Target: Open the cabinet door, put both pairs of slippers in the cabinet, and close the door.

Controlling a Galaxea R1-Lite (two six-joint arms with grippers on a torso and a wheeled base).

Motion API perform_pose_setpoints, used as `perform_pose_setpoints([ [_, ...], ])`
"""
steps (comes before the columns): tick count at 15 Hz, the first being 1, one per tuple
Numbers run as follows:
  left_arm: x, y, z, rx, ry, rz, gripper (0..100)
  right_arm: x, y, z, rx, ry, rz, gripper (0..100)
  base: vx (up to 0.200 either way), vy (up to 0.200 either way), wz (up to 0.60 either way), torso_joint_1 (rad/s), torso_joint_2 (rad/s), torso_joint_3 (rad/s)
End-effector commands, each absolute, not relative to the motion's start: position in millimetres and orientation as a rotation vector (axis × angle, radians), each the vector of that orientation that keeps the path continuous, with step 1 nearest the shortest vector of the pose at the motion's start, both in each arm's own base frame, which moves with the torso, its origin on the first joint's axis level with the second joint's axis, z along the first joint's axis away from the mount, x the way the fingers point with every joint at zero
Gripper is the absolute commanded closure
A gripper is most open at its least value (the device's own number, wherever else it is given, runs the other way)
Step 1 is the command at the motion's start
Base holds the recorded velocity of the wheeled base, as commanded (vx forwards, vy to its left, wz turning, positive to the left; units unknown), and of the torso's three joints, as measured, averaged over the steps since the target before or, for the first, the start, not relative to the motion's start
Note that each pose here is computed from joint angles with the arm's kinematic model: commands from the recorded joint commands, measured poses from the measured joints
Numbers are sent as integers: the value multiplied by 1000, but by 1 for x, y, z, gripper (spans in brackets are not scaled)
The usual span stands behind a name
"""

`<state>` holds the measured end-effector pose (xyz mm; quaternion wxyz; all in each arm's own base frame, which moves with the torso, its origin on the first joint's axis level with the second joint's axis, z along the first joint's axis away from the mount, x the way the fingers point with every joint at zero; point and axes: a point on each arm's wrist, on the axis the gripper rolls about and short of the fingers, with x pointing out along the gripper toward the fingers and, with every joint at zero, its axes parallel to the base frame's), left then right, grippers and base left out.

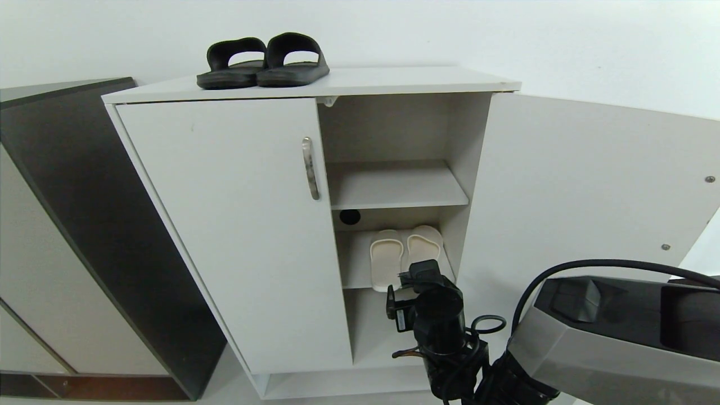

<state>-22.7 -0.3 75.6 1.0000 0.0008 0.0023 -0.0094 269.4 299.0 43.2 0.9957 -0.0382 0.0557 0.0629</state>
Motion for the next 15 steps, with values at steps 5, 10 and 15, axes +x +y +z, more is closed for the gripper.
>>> perform_pose_setpoints([
  [5, -23, 0, 76, 2, 5, -20, 100, 269, 299, 42, -83, 113, 127, 0, 0, 200, 0, 3, 4, 5],
  [10, -23, 0, 75, 1, 6, -20, 100, 269, 299, 42, -86, 114, 127, 0, 0, 200, 0, 0, 3, 4],
  [15, -23, 0, 76, 2, 5, -20, 100, 267, 295, 39, -112, 116, 140, 0, 0, 200, 0, 0, 2, 3],
])
